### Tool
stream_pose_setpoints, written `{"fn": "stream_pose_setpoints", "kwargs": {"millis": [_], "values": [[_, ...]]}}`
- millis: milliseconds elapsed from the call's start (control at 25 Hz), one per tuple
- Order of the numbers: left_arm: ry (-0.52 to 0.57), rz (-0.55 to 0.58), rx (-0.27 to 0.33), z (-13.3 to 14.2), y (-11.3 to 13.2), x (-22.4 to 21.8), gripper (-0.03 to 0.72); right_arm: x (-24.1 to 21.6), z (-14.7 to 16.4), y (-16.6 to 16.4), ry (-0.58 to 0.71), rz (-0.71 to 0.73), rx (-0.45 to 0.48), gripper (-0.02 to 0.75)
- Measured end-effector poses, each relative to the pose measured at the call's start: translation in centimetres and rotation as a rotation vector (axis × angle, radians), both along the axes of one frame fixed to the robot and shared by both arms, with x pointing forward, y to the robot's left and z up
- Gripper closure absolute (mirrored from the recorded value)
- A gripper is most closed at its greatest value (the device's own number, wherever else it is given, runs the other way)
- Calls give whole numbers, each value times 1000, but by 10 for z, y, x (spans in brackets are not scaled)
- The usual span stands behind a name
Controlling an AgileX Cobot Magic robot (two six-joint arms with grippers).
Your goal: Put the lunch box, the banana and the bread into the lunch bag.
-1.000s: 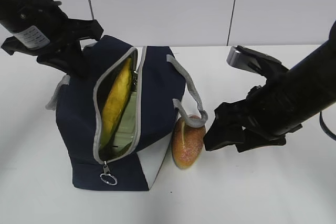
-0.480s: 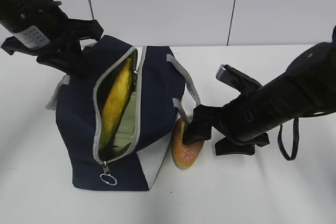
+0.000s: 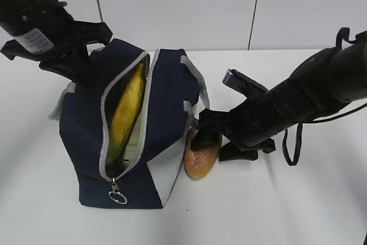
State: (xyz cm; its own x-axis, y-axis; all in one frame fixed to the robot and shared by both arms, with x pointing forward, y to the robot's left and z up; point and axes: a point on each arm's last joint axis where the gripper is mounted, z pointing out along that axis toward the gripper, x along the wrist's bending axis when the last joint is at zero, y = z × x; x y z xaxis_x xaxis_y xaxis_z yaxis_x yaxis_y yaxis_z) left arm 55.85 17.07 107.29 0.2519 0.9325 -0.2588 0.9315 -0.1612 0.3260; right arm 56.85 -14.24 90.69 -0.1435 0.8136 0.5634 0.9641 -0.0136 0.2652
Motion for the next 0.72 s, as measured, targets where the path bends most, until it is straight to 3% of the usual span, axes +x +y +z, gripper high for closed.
{"fn": "stream_pose_setpoints", "kwargs": {"millis": [200, 360, 720], "values": [[3, -1, 1, 0, 0, 0, 691, -1, 0, 0, 5, 4, 5, 349], [7, -2, 3, 0, 0, -1, 691, -3, 1, -1, 1, 50, -20, 363], [10, -3, 5, 0, 0, -1, 691, -17, 42, -30, -61, 184, -234, 366]]}}
